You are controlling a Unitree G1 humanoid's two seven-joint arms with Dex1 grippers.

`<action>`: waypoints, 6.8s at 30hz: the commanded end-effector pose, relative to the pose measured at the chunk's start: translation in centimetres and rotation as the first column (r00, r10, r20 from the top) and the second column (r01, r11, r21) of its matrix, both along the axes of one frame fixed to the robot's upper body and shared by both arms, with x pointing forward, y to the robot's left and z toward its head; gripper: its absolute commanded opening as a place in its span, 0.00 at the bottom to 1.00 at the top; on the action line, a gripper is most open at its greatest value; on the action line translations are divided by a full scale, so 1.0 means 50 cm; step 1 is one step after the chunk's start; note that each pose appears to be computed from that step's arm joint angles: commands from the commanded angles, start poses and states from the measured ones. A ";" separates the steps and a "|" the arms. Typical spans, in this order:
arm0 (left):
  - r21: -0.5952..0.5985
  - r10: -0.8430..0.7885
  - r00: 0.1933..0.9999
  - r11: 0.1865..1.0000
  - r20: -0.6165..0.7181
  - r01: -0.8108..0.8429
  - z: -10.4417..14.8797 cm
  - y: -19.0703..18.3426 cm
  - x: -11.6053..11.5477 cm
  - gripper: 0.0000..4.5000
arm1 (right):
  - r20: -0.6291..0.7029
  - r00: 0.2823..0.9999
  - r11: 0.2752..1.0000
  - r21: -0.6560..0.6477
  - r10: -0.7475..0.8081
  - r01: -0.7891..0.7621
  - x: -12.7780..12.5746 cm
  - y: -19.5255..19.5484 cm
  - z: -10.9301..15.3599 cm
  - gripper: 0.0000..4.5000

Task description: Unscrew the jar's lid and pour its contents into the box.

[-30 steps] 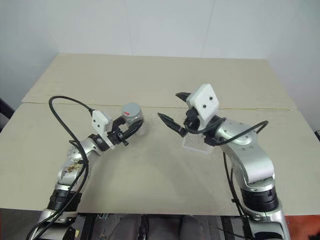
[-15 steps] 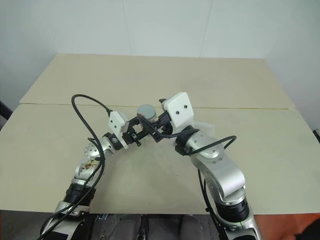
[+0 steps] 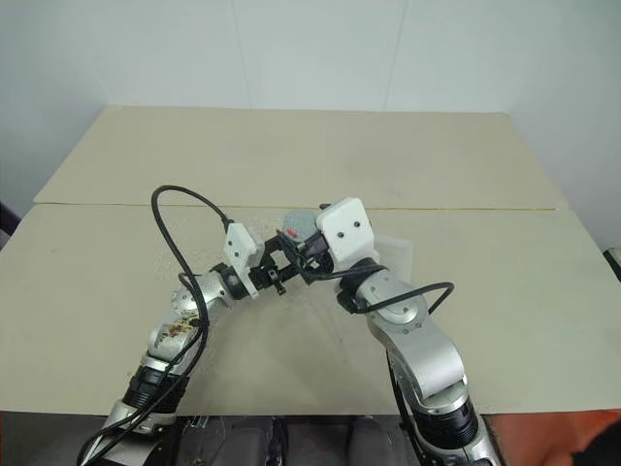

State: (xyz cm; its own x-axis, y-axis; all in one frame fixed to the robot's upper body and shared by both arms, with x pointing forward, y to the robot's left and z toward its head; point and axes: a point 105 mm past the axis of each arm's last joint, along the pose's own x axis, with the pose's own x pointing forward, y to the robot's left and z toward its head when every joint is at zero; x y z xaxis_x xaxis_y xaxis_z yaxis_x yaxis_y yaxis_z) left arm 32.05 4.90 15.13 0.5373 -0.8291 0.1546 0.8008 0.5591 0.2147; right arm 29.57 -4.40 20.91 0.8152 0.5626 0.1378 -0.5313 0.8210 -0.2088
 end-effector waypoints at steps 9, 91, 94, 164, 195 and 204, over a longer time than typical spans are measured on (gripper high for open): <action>-0.020 -0.020 1.000 1.000 0.006 0.021 0.019 0.006 -0.034 0.43 | 0.014 1.000 0.999 0.049 -0.020 0.020 -0.046 0.001 0.002 0.87; -0.030 -0.080 0.985 0.996 0.154 0.085 0.054 -0.028 0.005 0.43 | 0.252 0.960 0.991 0.020 0.119 -0.129 -0.060 -0.052 0.078 0.99; -0.018 -0.076 0.984 0.997 0.159 0.080 0.052 -0.027 0.009 0.43 | 0.230 0.970 0.996 0.004 0.084 -0.087 -0.052 -0.043 0.061 0.99; -0.046 -0.260 0.955 0.962 0.142 0.269 0.051 -0.062 -0.045 0.43 | -0.173 0.366 0.324 -0.230 0.914 -0.918 0.033 -0.064 0.030 0.62; -0.043 -0.276 0.953 0.958 0.128 0.283 0.039 -0.070 -0.041 0.43 | -0.051 0.503 0.460 -0.332 0.863 -0.824 0.022 -0.192 0.065 0.99; -0.042 -0.232 0.963 0.970 0.137 0.240 0.037 -0.068 -0.025 0.43 | 0.186 0.642 0.659 -0.367 0.743 -0.657 -0.035 -0.121 0.102 0.99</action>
